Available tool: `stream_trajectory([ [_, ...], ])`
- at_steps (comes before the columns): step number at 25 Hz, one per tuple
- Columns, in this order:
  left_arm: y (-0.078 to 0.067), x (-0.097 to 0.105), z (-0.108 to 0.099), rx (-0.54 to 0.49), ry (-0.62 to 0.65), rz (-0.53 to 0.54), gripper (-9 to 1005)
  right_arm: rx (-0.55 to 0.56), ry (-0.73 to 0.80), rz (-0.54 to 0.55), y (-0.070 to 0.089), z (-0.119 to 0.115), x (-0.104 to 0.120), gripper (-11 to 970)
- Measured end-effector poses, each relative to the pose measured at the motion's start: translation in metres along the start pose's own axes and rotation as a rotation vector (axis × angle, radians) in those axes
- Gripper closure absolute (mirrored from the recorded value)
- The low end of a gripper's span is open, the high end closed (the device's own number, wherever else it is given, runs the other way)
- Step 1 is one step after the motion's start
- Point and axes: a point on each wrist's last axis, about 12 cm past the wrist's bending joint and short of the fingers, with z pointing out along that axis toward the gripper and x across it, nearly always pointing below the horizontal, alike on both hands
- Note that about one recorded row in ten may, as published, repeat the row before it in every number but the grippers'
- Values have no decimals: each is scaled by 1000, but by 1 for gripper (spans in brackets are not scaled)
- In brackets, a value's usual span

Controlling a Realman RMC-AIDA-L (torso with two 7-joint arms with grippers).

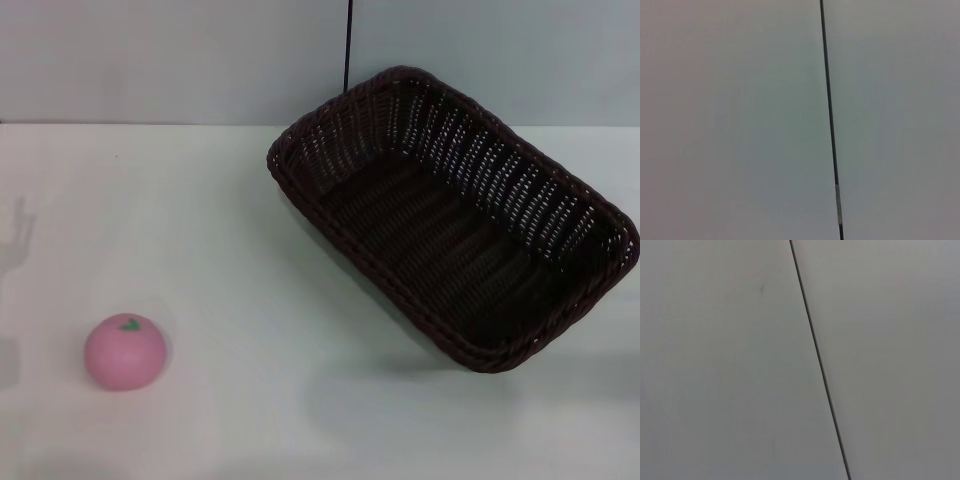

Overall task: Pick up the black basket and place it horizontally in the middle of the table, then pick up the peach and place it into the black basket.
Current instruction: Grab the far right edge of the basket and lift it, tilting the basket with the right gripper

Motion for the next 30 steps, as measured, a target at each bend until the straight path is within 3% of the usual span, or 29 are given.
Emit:
stream_trajectory([
  [14,0,1,-3,-9,6,-8,162,-15,-54,11,-5,-6,-9,134],
  [18,1,2,-4,-13,12,-19,162,-137,-47,74,-16,-9,-19,134],
  [22,0,1,-2,-4,8,-16,163,-334,71,199,-33,-2,-36,135],
  [25,0,1,-2,-5,8,-18,163,-476,228,263,-43,18,-59,136],
  [29,-1,2,-2,-2,20,-20,163,-615,497,253,-38,52,-94,136],
  [30,-1,2,-2,1,21,-20,163,-641,640,228,-31,70,-110,136],
])
